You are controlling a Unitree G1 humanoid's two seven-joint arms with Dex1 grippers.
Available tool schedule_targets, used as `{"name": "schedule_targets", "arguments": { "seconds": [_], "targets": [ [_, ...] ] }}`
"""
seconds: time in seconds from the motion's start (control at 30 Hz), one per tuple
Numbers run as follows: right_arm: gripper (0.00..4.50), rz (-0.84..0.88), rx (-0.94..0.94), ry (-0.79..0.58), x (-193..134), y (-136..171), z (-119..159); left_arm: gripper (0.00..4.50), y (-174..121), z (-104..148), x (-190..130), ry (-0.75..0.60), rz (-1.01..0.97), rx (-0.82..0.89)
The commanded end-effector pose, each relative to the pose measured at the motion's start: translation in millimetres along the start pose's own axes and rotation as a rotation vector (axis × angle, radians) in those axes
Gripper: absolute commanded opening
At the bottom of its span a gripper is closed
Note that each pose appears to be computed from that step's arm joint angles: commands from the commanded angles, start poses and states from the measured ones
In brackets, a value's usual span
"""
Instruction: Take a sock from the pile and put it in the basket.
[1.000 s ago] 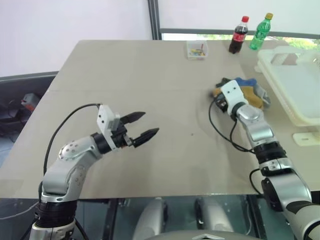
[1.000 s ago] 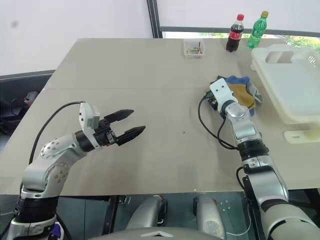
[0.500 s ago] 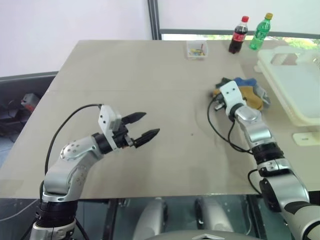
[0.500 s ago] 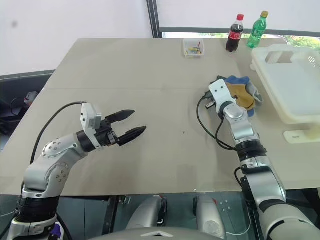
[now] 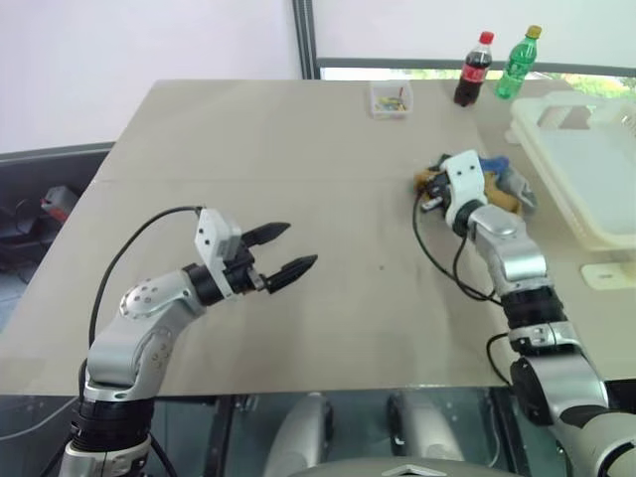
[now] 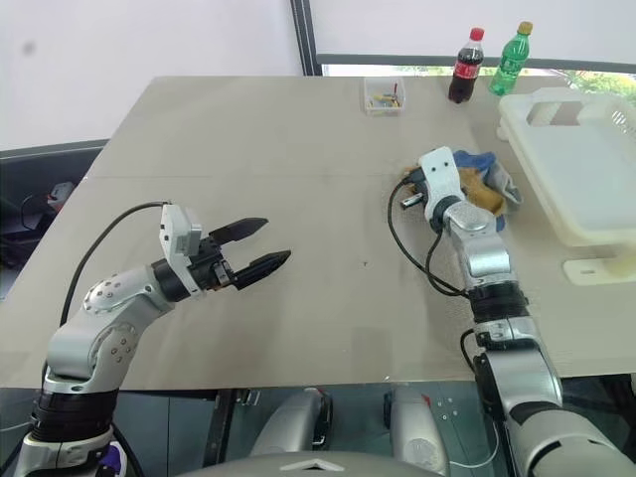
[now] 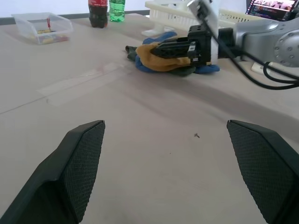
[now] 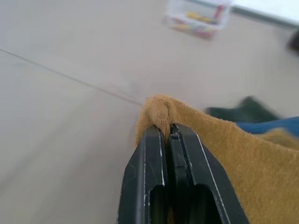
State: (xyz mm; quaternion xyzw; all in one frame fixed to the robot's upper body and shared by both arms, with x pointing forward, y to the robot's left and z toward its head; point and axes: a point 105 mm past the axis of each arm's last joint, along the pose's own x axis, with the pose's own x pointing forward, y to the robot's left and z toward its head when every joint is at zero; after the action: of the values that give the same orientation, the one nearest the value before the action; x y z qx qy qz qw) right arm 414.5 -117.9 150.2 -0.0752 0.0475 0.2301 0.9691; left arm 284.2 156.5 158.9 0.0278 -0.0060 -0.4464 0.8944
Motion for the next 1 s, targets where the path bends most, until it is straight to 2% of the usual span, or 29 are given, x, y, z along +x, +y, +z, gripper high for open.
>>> {"name": "schedule_targets", "arguments": {
  "seconds": [0.03, 0.17, 0.3, 0.53, 0.6, 0.7, 0.77, 0.93, 1.0],
  "targets": [
    [0.05, 0.106, 0.047, -0.018, -10.2, 21.8, 14.3, 4.5, -0.6, 10.8, -0.4, -0.034, -0.004, 0.027],
    [0.05, 0.205, 0.08, 0.05, -14.9, 58.8, 0.7, 4.5, -1.0, 10.1, 0.2, -0.034, -0.005, 0.02],
    [0.05, 0.364, 0.141, 0.136, -19.2, 111.5, -15.5, 4.5, 1.3, 8.8, -2.6, -0.025, 0.004, 0.013],
    [0.05, 0.601, 0.189, 0.163, -24.3, 171.2, -4.9, 4.5, 14.2, 3.1, -13.3, 0.021, 0.045, 0.019],
    [0.73, 0.656, 0.189, 0.163, -29.2, 182.6, -1.3, 4.5, 15.4, 1.7, -14.3, 0.035, 0.038, 0.018],
    [1.89, 0.65, 0.179, 0.156, -31.9, 183.6, 1.6, 4.5, 16.1, -1.3, -13.3, 0.054, 0.03, 0.024],
    [2.68, 0.621, 0.146, 0.136, -37.1, 172.1, 5.8, 4.5, 17.6, -10.3, -7.9, 0.093, 0.04, 0.03],
    [2.68, 0.585, 0.107, 0.087, -50.5, 147.7, 18.6, 4.5, 24.6, -32.9, 15.1, 0.16, 0.103, 0.011],
    [2.68, 0.487, 0.079, 0.082, -47.1, 127.9, 19.1, 4.5, 23.3, -42.0, 26.4, 0.184, 0.112, 0.009]
  ]
}}
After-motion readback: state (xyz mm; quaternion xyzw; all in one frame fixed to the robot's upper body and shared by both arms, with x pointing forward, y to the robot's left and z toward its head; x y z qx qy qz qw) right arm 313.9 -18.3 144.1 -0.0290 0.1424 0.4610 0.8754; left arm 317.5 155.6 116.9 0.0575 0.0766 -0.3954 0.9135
